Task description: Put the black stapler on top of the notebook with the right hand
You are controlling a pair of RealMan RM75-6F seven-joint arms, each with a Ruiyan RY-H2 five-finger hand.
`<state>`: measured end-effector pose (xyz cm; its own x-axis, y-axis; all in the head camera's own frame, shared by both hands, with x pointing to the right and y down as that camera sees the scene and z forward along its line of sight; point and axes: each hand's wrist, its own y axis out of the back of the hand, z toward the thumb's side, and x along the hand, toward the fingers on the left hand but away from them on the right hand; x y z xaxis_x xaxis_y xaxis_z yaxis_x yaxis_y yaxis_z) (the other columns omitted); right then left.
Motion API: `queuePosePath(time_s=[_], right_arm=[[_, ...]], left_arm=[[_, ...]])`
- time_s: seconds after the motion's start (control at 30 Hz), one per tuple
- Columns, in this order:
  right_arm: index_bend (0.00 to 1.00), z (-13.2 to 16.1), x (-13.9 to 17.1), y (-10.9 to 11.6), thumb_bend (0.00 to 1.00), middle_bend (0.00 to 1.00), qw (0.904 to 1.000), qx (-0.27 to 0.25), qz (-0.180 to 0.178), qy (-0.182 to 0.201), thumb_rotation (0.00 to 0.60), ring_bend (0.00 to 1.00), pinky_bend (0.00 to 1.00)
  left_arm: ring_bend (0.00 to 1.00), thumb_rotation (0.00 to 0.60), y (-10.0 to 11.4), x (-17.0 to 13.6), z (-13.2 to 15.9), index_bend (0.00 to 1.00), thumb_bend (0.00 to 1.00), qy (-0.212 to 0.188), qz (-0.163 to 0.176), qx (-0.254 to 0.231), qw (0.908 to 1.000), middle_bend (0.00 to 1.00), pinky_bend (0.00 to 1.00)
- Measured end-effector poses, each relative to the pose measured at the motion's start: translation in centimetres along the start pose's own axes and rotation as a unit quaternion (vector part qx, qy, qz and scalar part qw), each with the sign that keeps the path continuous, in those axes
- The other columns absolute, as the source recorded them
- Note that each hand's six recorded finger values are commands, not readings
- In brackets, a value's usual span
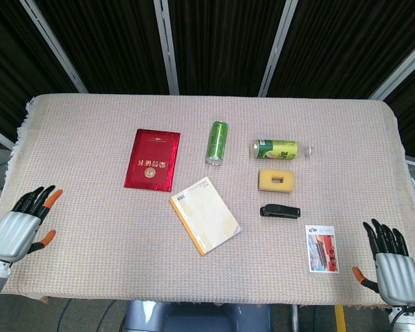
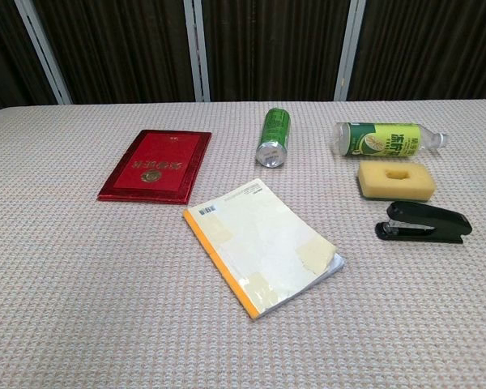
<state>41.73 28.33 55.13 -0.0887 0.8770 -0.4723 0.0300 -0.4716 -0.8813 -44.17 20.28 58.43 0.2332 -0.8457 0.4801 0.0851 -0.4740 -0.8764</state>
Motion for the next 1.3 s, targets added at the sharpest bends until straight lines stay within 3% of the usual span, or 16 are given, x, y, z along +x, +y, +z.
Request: queuePosePath(time_s=[0.43,0.67,0.8,1.0,1.3], right_arm=[[0.0,0.1,-0.1,-0.3,0.19,0.0,1.0,0.004,0.005,0.002,0.6,0.0,0.0],[0.01,1.4,-0.6,-1.0,0.18,0.0,0.9995,-0.011,0.014,0.025,0.6,0.0,0.0],[0.07,3.3,-1.9,-1.9,0.18,0.04,0.9973,-0.041,0.023,0.056,0.6,0.0,0.04],[0.17,6.2,-4.9,-3.6,0.18,0.13,0.9945,-0.048,0.037,0.085,0.6,0.06,0.12],[0.21,9.1,-9.1,-4.8,0.2,0.16,0.9922,-0.052,0.052,0.101,0.6,0.1,0.16]], left_arm=[[0.0,0.6,0.2,-0.2,-0.1,0.0,0.32,0.003,0.004,-0.002,1.0,0.0,0.13],[0.0,0.6,-0.1,-0.1,0.3,0.0,0.32,-0.002,0.0,0.004,1.0,0.0,0.13],[0.0,0.6,-0.1,0.1,0.6,0.0,0.32,-0.005,0.004,0.005,1.0,0.0,0.13],[0.0,0.6,-0.6,0.8,0.5,0.0,0.32,-0.001,0.0,0.009,1.0,0.0,0.13],[0.0,0.6,-1.4,1.2,0.1,0.0,0.32,0.01,-0.016,0.015,0.9997,0.0,0.13]])
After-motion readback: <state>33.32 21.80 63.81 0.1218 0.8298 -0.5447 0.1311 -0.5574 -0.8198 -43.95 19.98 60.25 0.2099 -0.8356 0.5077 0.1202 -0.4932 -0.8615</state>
